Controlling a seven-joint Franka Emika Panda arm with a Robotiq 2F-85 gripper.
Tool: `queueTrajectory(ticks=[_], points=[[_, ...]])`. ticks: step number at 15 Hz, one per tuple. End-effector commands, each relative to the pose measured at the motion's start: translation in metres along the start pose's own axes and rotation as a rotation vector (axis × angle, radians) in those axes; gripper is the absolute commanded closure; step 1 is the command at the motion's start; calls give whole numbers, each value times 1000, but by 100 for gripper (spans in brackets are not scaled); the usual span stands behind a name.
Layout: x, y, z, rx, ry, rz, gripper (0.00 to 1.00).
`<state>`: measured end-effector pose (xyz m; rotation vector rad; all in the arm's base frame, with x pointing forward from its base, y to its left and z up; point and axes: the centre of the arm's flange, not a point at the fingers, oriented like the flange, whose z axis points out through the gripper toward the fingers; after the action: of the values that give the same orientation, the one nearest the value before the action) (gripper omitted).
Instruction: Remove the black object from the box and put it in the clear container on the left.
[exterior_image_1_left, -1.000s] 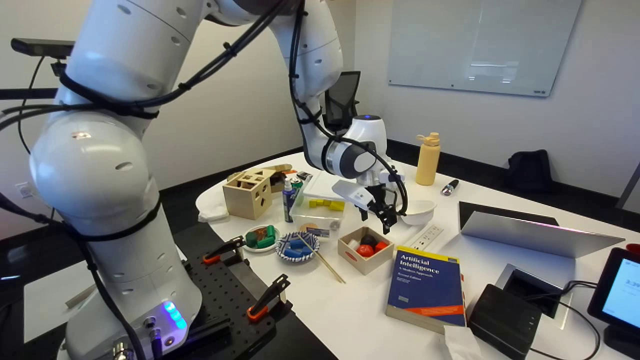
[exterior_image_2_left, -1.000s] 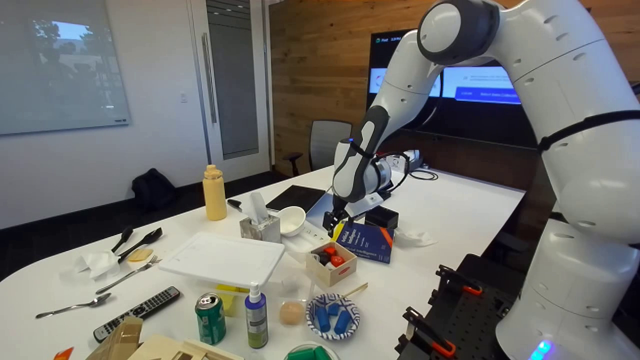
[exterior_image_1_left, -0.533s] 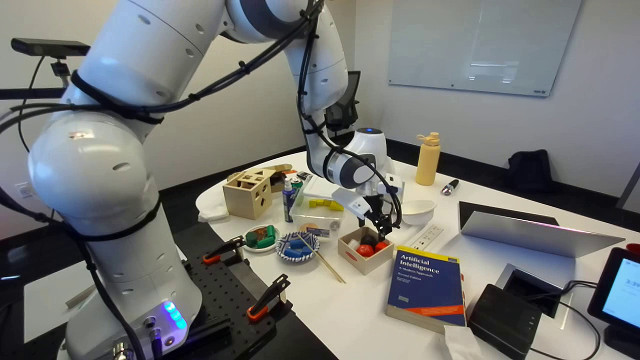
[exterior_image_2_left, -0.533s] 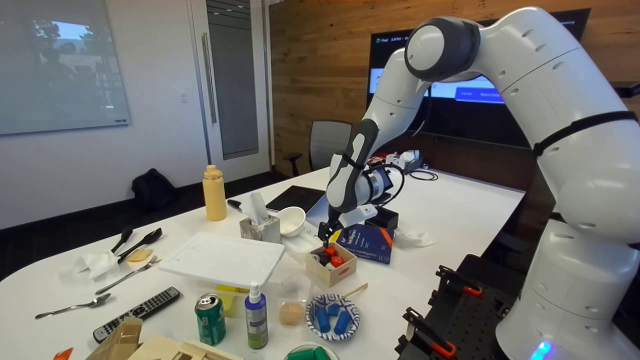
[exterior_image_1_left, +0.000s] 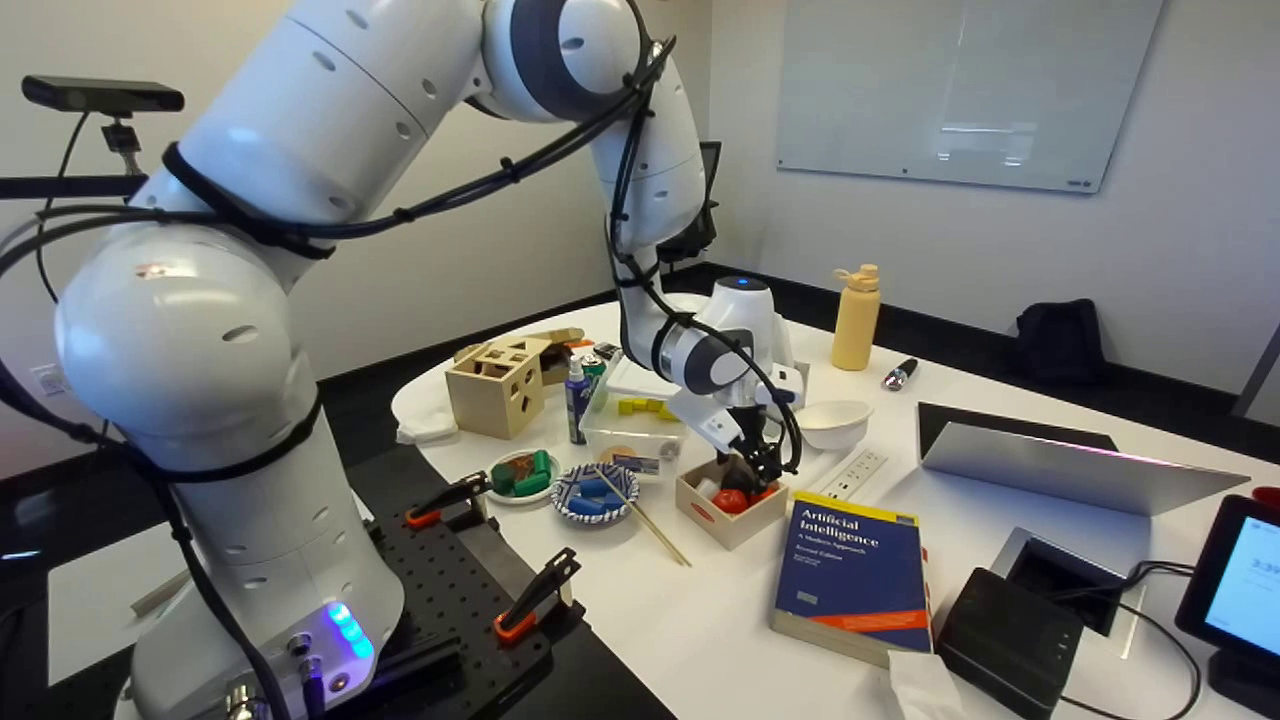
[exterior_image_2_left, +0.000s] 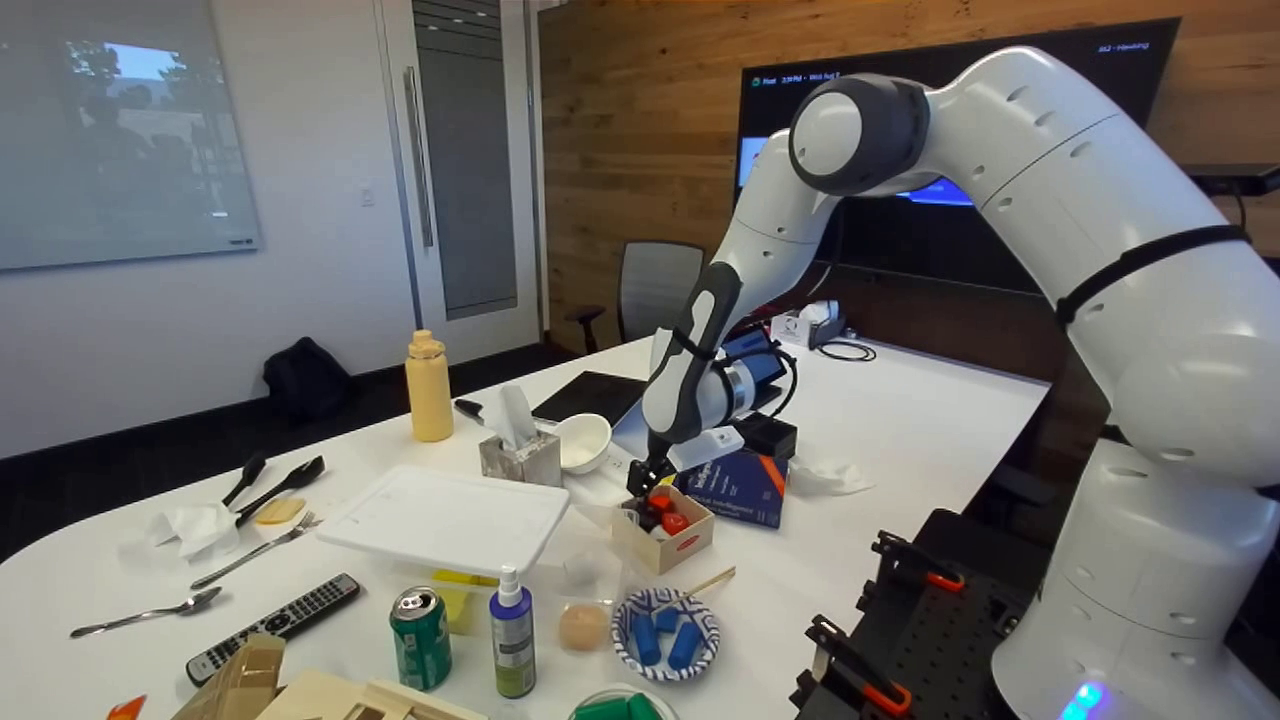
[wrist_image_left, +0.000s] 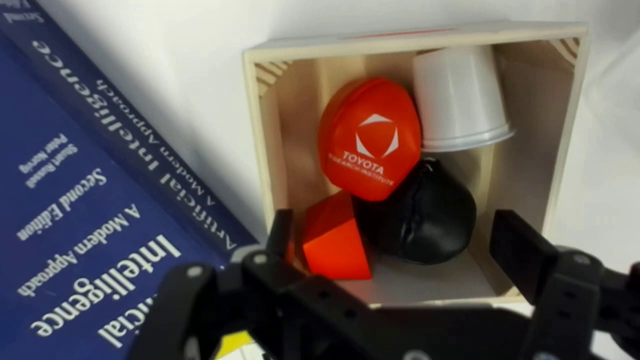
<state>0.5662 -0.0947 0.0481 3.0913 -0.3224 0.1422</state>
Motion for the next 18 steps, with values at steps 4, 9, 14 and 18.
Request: queueTrajectory(ticks=[4,9,14,18], points=[[15,-3,19,12,7,3,0],[15,-6,29,11,24,-2,42],[18,-8,24,18,41,-2,79],[16,-8,21,25,39,-1,95]])
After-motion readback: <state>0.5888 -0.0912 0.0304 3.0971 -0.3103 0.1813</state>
